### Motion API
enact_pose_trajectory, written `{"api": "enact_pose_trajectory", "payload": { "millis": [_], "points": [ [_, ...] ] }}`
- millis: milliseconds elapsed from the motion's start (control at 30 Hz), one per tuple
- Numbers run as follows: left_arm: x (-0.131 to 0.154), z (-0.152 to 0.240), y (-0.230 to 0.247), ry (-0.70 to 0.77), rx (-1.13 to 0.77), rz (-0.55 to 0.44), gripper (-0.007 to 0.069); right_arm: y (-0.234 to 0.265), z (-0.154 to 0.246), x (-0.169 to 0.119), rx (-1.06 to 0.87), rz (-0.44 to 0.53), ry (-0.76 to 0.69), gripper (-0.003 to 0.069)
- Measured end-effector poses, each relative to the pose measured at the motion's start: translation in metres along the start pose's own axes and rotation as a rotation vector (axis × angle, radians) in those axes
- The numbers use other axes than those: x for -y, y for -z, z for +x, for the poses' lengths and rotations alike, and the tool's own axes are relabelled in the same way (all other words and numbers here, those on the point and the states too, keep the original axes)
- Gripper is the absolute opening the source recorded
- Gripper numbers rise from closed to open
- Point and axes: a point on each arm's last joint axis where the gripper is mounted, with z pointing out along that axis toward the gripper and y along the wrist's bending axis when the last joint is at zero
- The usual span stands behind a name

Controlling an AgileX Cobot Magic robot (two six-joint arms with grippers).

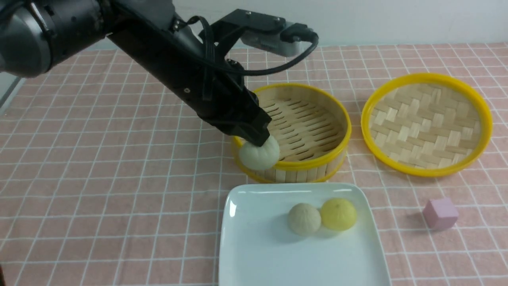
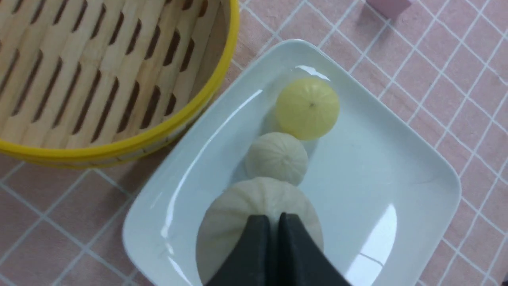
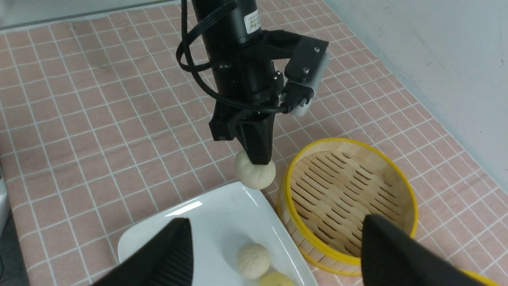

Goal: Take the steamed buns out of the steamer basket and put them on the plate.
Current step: Use the left arm to put the steamed stuffed bun into the plate

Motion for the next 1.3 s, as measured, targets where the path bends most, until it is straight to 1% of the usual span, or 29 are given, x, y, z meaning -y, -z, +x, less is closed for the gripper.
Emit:
{"api": "enact_pose_trajectory", "payload": {
  "millis": [100, 133, 167, 200, 233, 333, 500, 667, 967, 1133, 1300],
  "points": [
    [0.0, 0.01, -0.034, -0.004, -0.097, 0.021, 0.0022, 0.0, 0.0, 0.0, 0.0, 0.0, 0.0, 0.0551],
    [-0.001, 0.012, -0.038, -0.001, -0.109, 0.023, 0.0022, 0.0, 0.0, 0.0, 0.0, 0.0, 0.0, 0.0551],
    [-0.003, 0.016, -0.057, -0.006, -0.161, 0.023, 0.0022, 0.0, 0.0, 0.0, -0.001, 0.0, 0.0, 0.0552],
    [-0.003, 0.017, -0.059, -0.005, -0.166, 0.022, 0.0022, -0.001, 0.0, 0.0, -0.001, -0.001, -0.001, 0.0552],
    [-0.008, 0.019, -0.074, -0.004, -0.19, 0.014, 0.0022, -0.002, 0.0, 0.001, -0.005, -0.002, -0.002, 0.0552],
    [-0.012, 0.02, -0.085, 0.008, -0.193, 0.0, 0.0022, -0.004, 0.0, 0.001, -0.008, -0.003, -0.003, 0.0552],
    [-0.018, 0.018, -0.089, 0.009, -0.158, -0.047, 0.0022, -0.004, 0.0, 0.001, -0.009, -0.004, -0.003, 0.0548],
    [-0.02, 0.016, -0.091, 0.008, -0.134, -0.064, 0.0022, -0.004, 0.0, 0.001, -0.009, -0.004, -0.003, 0.0533],
    [-0.027, 0.028, -0.115, 0.037, -0.231, -0.027, 0.0022, -0.004, 0.0, 0.002, -0.01, -0.002, -0.002, 0.0505],
    [-0.027, 0.029, -0.115, 0.036, -0.243, -0.022, 0.0023, -0.004, 0.0, 0.002, -0.01, -0.001, -0.002, 0.0505],
    [-0.024, 0.032, -0.114, 0.038, -0.285, -0.001, 0.0071, -0.004, 0.0, 0.002, -0.01, -0.001, -0.002, 0.0505]
  ]
}}
